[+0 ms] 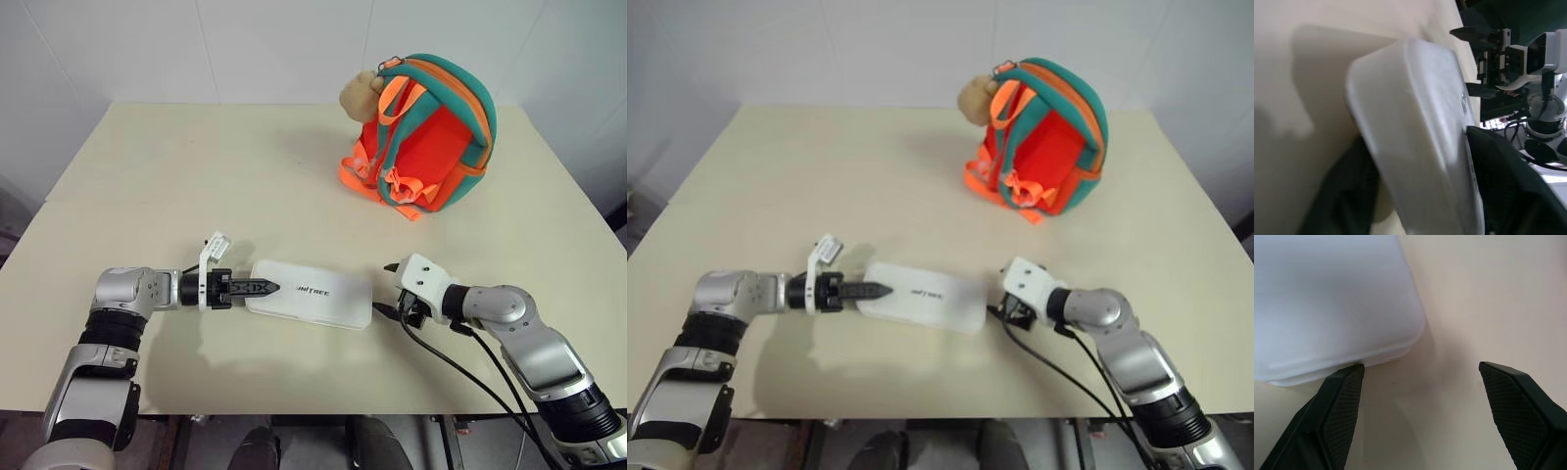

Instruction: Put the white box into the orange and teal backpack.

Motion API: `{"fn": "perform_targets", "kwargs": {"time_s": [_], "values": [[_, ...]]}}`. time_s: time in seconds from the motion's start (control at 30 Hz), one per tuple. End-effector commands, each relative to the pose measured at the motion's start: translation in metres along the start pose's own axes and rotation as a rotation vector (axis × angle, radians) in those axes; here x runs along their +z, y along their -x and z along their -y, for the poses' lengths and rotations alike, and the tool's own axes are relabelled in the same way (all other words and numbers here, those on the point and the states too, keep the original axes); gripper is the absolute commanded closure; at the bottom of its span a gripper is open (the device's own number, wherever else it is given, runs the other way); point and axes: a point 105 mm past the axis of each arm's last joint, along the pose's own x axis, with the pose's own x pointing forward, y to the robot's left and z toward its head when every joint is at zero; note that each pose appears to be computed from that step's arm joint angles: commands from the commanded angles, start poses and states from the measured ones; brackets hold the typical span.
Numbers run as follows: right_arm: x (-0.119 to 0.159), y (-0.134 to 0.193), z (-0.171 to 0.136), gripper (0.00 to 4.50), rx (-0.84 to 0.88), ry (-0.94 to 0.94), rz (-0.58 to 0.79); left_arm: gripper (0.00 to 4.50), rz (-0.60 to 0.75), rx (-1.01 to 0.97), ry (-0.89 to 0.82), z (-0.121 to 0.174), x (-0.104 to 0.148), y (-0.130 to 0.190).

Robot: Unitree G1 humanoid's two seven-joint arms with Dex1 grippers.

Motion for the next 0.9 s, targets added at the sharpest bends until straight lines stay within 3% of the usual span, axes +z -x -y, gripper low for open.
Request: {"fn": "perform_targets", "kwargs": {"time_s": [0.03,0.3,0.63,0.9], "values": [[0.014,0.004,0.003,0.0,-0.017,0.034,0.048,2.79,-0.029,0.026,-0.011,-0.001,0.002,-0.004],[0.016,0.004,0.006,0.0,-0.027,0.039,0.06,3.13,0.042,-0.02,0.034,0.009,0.015,-0.006],[0.017,0.007,0.021,0.0,-0.09,0.055,0.067,3.15,0.232,-0.068,0.114,0.019,0.033,0.008],[0.021,0.016,0.055,0.0,-0.294,0.023,0.121,3.16,0.419,-0.109,0.165,0.026,0.047,0.025]]}}
